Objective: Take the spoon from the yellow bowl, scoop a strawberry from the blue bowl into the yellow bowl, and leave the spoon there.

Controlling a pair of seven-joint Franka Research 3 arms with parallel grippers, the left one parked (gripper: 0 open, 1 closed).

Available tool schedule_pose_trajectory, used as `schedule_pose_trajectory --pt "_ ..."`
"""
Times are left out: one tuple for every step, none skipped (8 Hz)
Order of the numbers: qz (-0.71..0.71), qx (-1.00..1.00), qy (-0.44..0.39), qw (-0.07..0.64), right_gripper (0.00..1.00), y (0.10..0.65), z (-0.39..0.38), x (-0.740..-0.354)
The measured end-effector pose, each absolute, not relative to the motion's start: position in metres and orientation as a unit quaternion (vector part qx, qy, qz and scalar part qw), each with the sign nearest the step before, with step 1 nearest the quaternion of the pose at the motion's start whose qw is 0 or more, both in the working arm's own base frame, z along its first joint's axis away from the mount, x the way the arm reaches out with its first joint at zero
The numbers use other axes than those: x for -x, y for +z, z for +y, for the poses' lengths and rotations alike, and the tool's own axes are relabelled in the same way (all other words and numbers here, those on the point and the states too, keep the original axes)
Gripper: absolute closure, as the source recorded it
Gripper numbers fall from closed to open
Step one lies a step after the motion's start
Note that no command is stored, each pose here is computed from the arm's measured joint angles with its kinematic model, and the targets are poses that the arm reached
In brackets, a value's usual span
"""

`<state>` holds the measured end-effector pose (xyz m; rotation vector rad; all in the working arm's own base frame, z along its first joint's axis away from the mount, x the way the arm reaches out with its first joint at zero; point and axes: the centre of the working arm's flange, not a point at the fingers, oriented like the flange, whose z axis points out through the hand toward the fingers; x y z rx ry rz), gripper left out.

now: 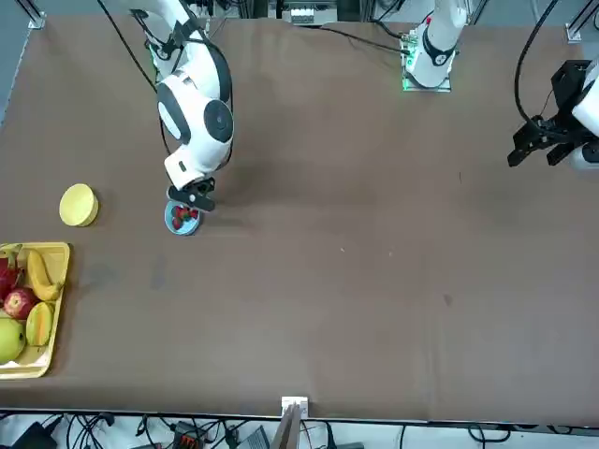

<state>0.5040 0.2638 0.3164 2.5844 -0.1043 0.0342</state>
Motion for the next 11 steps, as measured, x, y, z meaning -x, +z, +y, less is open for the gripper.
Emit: schedule_pose_trajectory --pt "-0.038 -0.961 0.015 0.272 0.89 0.317 0.264 -0.503" --pt "-0.037 -0.962 0.019 0.269 0.89 0.319 0.265 -0.504" --pt "-0.035 -0.963 0.022 0.265 0.89 0.32 0.266 -0.504" --pt "-0.027 -0.964 0.022 0.264 0.89 0.321 0.266 -0.505" --pt "-0.019 -0.965 0.023 0.262 0.89 0.323 0.266 -0.505" --pt "-0.016 -0.965 0.024 0.26 0.89 0.324 0.267 -0.506" --pt "-0.015 -0.966 0.026 0.259 0.89 0.325 0.267 -0.506" --pt "-0.012 -0.966 0.027 0.257 0.89 0.326 0.267 -0.506" --pt "-0.008 -0.966 0.027 0.256 0.89 0.328 0.266 -0.508" --pt "-0.003 -0.966 0.026 0.256 0.89 0.33 0.261 -0.51" --pt "0.001 -0.967 0.026 0.254 0.89 0.334 0.255 -0.514"
